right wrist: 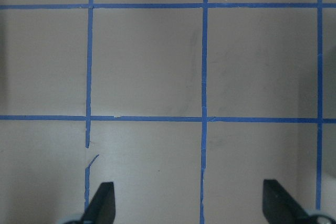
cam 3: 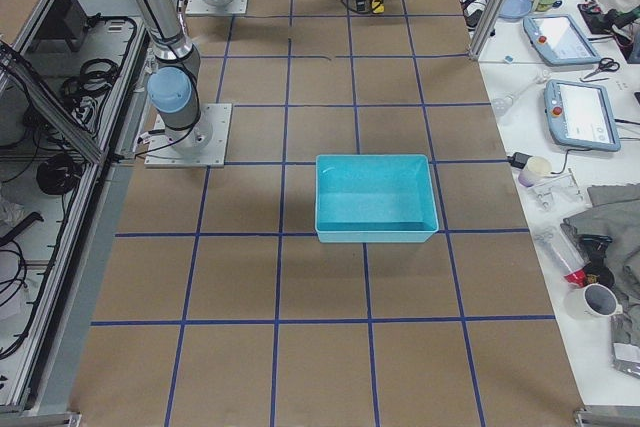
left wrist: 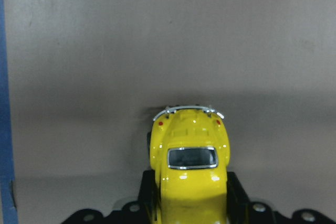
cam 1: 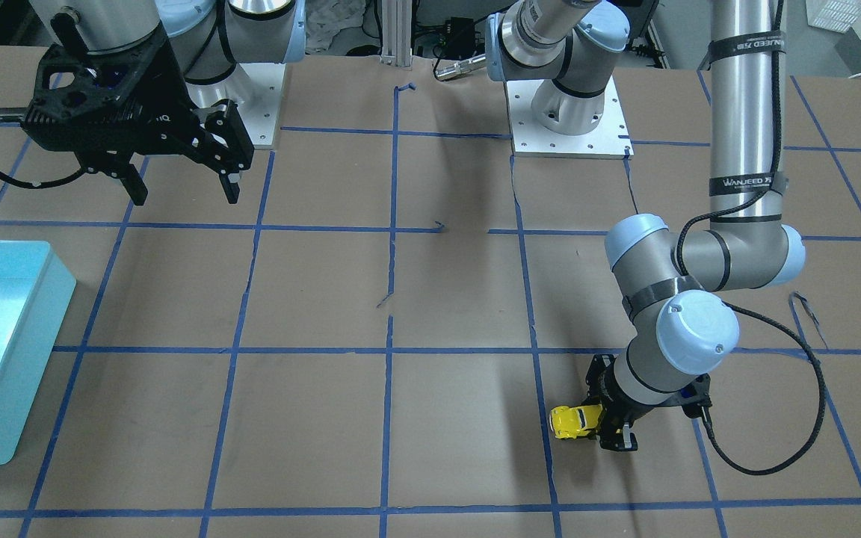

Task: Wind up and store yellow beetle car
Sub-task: 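Drag the held car backward along the table with the left gripper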

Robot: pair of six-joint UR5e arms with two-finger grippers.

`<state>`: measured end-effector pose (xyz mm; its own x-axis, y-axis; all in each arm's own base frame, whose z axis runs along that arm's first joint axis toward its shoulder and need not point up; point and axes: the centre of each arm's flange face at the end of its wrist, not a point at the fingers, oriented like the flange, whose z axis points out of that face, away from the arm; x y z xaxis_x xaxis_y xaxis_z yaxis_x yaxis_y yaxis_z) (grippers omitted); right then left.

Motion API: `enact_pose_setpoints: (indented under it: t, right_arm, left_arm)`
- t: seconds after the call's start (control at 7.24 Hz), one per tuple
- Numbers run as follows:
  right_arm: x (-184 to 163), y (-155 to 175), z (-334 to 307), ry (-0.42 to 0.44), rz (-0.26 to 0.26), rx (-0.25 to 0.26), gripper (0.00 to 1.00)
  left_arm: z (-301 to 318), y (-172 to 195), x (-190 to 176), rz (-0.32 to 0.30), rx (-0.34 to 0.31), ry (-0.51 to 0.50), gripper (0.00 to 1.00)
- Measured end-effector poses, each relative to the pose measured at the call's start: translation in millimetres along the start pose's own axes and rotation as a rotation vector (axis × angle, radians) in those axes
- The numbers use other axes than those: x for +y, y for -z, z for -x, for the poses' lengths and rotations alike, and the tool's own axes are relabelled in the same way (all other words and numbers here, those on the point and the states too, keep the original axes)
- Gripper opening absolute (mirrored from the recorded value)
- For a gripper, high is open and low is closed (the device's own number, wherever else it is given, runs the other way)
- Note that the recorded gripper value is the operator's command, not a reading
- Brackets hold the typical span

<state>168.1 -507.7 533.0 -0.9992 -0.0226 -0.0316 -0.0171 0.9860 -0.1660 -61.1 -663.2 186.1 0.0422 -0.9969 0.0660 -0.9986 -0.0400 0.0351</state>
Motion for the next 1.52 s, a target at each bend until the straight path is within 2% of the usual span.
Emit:
enact_pose_setpoints:
  t: [0.14, 0.41, 0.83, 1.1, 1.52]
  right_arm:
    - [0, 0, 0, 0.000, 0.000, 0.000, 1.00]
    - [0, 0, 0, -0.001, -0.001, -0.001, 1.00]
    - [0, 0, 0, 0.001, 0.001, 0.000, 1.00]
    - [0, -1, 0, 0.000, 0.003, 0.001, 1.00]
    - [1, -3, 0, 0.001, 0.007, 0.001, 1.00]
  left_arm:
    - [0, 3, 2, 0.009, 0.005, -0.006, 0.00]
    - [2, 11, 20, 0.101, 0.015, -0.023, 0.00]
    - [12, 6, 50, 0.195, -0.022, -0.061, 0.00]
    - [15, -3, 52, 0.208, -0.054, -0.092, 0.00]
    - [11, -4, 44, 0.208, -0.061, -0.132, 0.00]
